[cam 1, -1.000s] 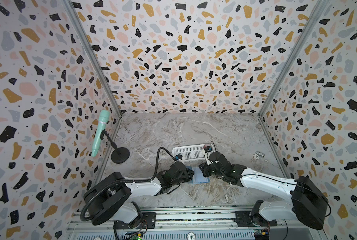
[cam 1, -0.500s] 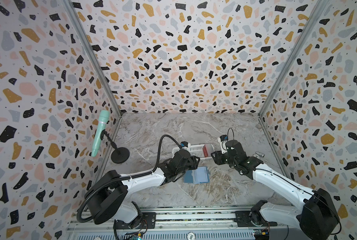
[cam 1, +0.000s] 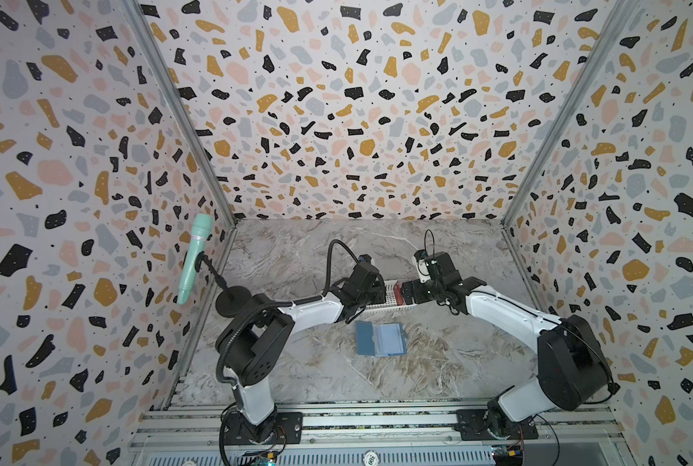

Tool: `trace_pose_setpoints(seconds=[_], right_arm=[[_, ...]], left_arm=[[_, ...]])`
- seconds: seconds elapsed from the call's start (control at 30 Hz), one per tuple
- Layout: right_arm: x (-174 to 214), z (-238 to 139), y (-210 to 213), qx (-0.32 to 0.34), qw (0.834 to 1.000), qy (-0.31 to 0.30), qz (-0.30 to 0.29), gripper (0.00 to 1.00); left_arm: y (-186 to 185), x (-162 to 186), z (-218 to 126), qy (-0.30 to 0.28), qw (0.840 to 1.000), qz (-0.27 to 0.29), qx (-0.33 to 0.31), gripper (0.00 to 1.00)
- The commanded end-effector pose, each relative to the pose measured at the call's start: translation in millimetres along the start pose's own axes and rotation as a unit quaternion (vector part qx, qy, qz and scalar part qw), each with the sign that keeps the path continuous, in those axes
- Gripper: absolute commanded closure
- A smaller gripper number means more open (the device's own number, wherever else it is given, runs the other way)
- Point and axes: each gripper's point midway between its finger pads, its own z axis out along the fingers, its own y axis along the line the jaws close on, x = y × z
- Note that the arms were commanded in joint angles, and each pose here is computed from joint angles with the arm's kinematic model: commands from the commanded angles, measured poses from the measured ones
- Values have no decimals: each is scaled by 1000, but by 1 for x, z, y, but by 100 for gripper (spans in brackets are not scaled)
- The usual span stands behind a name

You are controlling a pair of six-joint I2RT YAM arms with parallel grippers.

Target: Put the credit cards into the card holder

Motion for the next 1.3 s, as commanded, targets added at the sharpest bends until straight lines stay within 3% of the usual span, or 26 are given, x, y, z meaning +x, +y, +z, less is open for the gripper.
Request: trace_pose_setpoints(seconds=[0.0, 0.13, 0.43, 0.87, 1.27], right_arm=[[-10, 2, 2, -3, 1000, -2, -13, 3], [-6, 16, -2, 6, 1000, 12, -12, 3], [4, 41, -9, 21, 999, 33, 1, 2], [10, 63, -21, 57, 997, 57, 3, 2], [3, 52, -25, 69, 997, 44, 1, 13]], left_arm=[[1, 4, 14, 21, 1000, 14, 8, 76], [4, 12, 33, 38, 999, 11, 13, 82], [15, 28, 59, 62, 998, 1, 7, 83], [25, 40, 63, 79, 997, -3, -7, 84], [26, 40, 63, 80, 997, -1, -10, 85]])
